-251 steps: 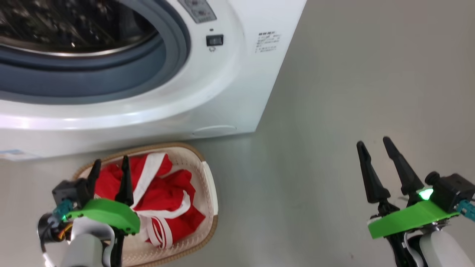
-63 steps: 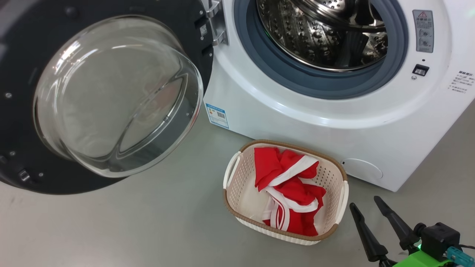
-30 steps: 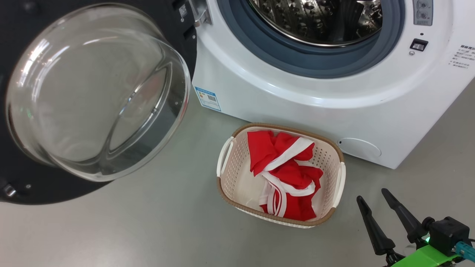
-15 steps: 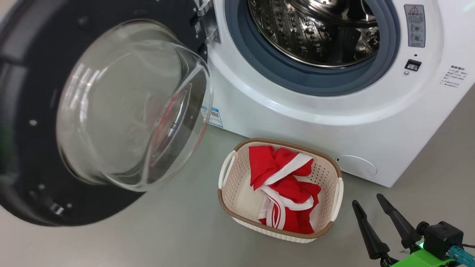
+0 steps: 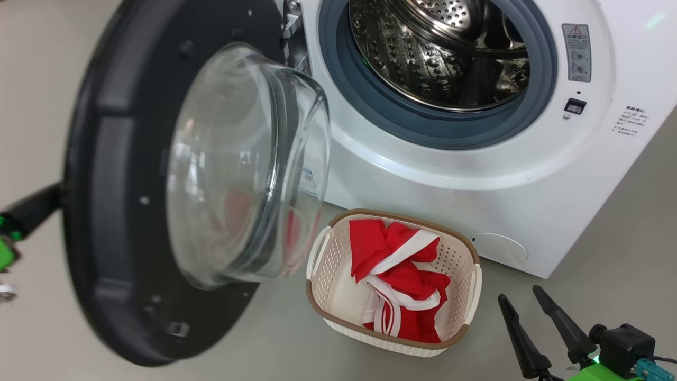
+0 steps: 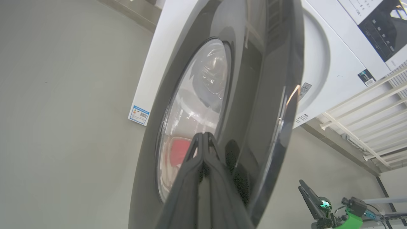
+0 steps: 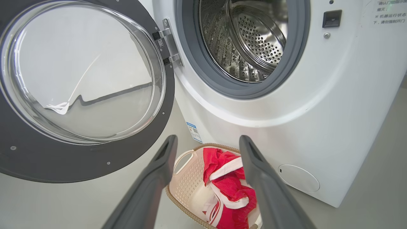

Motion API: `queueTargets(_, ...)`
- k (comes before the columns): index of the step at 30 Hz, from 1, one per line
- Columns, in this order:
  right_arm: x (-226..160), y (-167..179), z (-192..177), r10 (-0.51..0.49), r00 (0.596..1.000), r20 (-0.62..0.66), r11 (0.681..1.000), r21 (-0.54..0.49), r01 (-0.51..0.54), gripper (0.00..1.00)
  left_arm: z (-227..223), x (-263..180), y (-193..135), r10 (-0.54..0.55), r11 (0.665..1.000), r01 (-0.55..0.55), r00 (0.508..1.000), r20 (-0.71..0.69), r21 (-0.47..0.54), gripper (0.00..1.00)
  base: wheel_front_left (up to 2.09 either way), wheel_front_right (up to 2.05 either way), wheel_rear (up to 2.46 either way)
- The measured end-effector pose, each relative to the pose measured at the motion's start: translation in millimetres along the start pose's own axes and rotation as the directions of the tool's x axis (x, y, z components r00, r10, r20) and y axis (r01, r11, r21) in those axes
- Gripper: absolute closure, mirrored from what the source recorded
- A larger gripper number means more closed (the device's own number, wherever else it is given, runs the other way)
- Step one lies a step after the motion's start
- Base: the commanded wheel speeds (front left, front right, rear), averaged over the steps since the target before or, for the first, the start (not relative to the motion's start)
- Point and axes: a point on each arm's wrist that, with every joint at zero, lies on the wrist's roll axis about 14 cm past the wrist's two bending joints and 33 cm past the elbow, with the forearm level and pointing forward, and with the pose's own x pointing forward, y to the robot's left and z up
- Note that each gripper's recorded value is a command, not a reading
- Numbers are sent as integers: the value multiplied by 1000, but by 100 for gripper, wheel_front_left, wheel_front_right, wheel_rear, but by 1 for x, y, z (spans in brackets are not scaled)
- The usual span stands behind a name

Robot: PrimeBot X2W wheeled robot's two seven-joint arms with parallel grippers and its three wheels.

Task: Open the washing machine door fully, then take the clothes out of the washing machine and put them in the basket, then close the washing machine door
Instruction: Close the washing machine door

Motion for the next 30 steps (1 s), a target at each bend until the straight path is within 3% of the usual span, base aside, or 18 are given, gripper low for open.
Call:
queueTargets(8, -3, -2, 2, -11, 1000, 8, 1000, 0, 11, 0, -26, 15, -54, -156, 984, 163, 983, -97, 75, 100, 0, 0, 0)
queueTargets(11, -4, -4, 3, -19, 1000, 11, 1000, 2, 19, 0, -40, 21, -85, -253, 961, 265, 958, -139, 80, 100, 0, 0, 0)
queueTargets(16, -6, -7, 2, -30, 999, 10, 1000, 6, 30, 0, -57, 28, -110, -323, 935, 343, 927, -189, 88, 100, 0, 0, 0)
queueTargets(30, -10, -10, 5, -49, 999, 22, 999, 9, 48, 0, -46, 37, -103, -317, 945, 321, 946, -69, 60, 100, 0, 0, 0)
